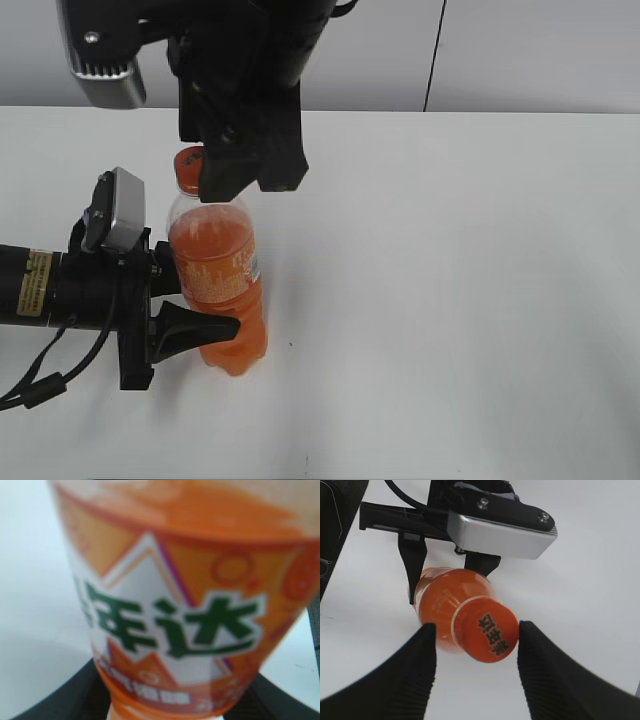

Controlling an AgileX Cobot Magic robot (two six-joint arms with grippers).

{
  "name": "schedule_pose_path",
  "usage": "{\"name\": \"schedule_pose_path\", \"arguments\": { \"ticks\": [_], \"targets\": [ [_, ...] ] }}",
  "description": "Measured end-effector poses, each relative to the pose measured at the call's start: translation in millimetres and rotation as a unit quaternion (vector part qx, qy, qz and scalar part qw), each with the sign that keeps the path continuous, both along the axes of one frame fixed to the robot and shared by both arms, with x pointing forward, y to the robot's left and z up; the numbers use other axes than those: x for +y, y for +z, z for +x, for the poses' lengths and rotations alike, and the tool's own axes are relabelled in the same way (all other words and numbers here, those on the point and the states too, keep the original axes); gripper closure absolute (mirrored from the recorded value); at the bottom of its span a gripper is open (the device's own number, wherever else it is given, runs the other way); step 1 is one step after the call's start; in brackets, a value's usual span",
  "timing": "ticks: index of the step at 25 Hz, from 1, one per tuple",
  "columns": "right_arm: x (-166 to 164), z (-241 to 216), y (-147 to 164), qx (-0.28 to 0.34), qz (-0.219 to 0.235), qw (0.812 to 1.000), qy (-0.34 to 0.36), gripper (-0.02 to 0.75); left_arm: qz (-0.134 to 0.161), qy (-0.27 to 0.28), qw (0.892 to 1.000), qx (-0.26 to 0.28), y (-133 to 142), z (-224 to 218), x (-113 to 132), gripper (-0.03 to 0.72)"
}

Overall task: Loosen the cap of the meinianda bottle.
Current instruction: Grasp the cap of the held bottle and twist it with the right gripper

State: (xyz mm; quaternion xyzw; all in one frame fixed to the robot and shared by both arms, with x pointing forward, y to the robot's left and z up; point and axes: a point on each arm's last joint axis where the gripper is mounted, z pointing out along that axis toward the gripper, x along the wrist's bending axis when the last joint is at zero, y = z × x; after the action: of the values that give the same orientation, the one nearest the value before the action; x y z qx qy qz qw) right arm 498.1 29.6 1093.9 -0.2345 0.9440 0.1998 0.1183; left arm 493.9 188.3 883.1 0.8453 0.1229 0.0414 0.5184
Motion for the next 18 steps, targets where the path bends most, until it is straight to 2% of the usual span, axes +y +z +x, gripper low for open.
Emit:
{"name": "schedule_pose_path", "arguments": {
  "ticks": [2, 7, 10, 12, 15, 16, 18],
  "targets": [
    [0, 0, 4, 0.003, 0.002, 1.000, -0.004, 0.279, 0.000, 0.000, 1.000, 0.000, 0, 0, 0, 0.305],
    [0, -2, 21, 0.011, 0.015, 1.000, -0.023, 0.256, 0.000, 0.000, 1.000, 0.000, 0, 0, 0, 0.305],
    [2, -2, 31, 0.047, 0.045, 0.993, -0.099, 0.256, 0.000, 0.000, 1.000, 0.000, 0, 0, 0, 0.305],
    [2, -2, 34, 0.097, 0.064, 0.974, -0.197, 0.256, 0.000, 0.000, 1.000, 0.000, 0, 0, 0, 0.305],
    [3, -1, 35, 0.169, 0.094, 0.921, -0.338, 0.256, 0.000, 0.000, 1.000, 0.000, 0, 0, 0, 0.305],
    [3, -1, 35, 0.188, 0.101, 0.903, -0.374, 0.256, 0.000, 0.000, 1.000, 0.000, 0, 0, 0, 0.305],
    [4, 0, 35, 0.212, 0.109, 0.877, -0.417, 0.256, 0.000, 0.000, 1.000, 0.000, 0, 0, 0, 0.305]
  ]
}}
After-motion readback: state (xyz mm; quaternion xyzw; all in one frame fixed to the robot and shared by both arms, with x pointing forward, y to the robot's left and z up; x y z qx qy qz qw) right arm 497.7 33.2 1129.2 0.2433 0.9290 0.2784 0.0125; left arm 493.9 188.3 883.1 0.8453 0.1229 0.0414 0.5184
